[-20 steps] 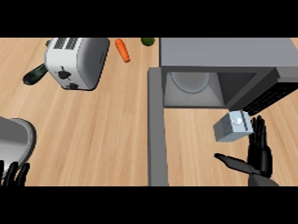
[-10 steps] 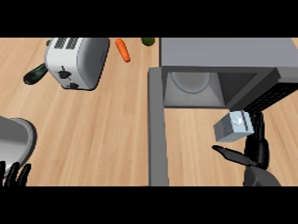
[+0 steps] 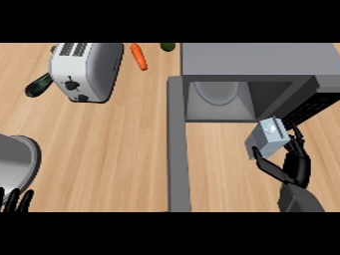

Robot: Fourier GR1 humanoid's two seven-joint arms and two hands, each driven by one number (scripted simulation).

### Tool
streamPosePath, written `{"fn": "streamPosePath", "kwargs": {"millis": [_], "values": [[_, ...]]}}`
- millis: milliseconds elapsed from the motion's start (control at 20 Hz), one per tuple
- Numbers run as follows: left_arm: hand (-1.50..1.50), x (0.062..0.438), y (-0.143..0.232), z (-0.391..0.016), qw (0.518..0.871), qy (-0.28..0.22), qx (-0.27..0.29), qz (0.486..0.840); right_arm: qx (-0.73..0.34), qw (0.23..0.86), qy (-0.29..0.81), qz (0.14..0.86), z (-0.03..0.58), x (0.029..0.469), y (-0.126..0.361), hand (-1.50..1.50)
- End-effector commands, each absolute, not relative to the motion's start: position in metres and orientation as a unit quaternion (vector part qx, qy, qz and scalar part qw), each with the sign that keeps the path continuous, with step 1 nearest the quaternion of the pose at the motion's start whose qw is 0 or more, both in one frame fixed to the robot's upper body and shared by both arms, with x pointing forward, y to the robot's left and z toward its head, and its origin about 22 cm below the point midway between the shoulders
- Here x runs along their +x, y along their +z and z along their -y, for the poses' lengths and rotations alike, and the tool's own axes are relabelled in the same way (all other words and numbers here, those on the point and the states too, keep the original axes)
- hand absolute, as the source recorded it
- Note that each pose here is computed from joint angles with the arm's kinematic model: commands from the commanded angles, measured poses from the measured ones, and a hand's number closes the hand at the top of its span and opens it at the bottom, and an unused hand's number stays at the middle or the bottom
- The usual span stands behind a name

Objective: Pick up the milk, place it into the microwave and close the microwave

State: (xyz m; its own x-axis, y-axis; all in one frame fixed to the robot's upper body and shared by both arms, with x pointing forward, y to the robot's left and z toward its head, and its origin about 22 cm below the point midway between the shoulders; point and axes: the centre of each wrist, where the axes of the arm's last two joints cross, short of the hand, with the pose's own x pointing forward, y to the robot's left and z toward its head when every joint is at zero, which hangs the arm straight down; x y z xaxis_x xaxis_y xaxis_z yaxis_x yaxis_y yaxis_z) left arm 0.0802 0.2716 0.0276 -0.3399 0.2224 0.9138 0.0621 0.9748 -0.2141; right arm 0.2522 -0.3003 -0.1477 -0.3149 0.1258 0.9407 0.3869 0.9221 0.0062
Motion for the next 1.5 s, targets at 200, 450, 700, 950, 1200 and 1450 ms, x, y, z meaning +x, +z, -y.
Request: {"fn": "streamPosePath", "kwargs": {"millis": [200,450,700,950,1200,1450], "values": [[-1.50,0.085,0.016,-0.260,0.570,0.070,-0.098,0.813,-0.193,0.547,-0.054,0.813,0.266,0.281,-0.142,1.50],[-1.50,0.086,0.033,-0.265,0.569,0.067,-0.090,0.814,-0.156,0.547,-0.035,0.822,0.263,0.290,-0.135,1.50],[-1.50,0.087,0.020,-0.268,0.571,0.067,-0.096,0.813,-0.141,0.547,-0.040,0.824,0.265,0.300,-0.126,1.50],[-1.50,0.087,0.032,-0.263,0.565,0.081,-0.096,0.815,-0.131,0.537,-0.031,0.833,0.239,0.293,-0.131,1.50],[-1.50,0.069,0.027,-0.271,0.569,0.085,-0.087,0.813,-0.131,0.545,-0.025,0.827,0.258,0.277,-0.129,1.50],[-1.50,0.064,0.024,-0.277,0.578,0.068,-0.099,0.807,-0.135,0.547,-0.019,0.826,0.250,0.263,-0.118,1.50]]}}
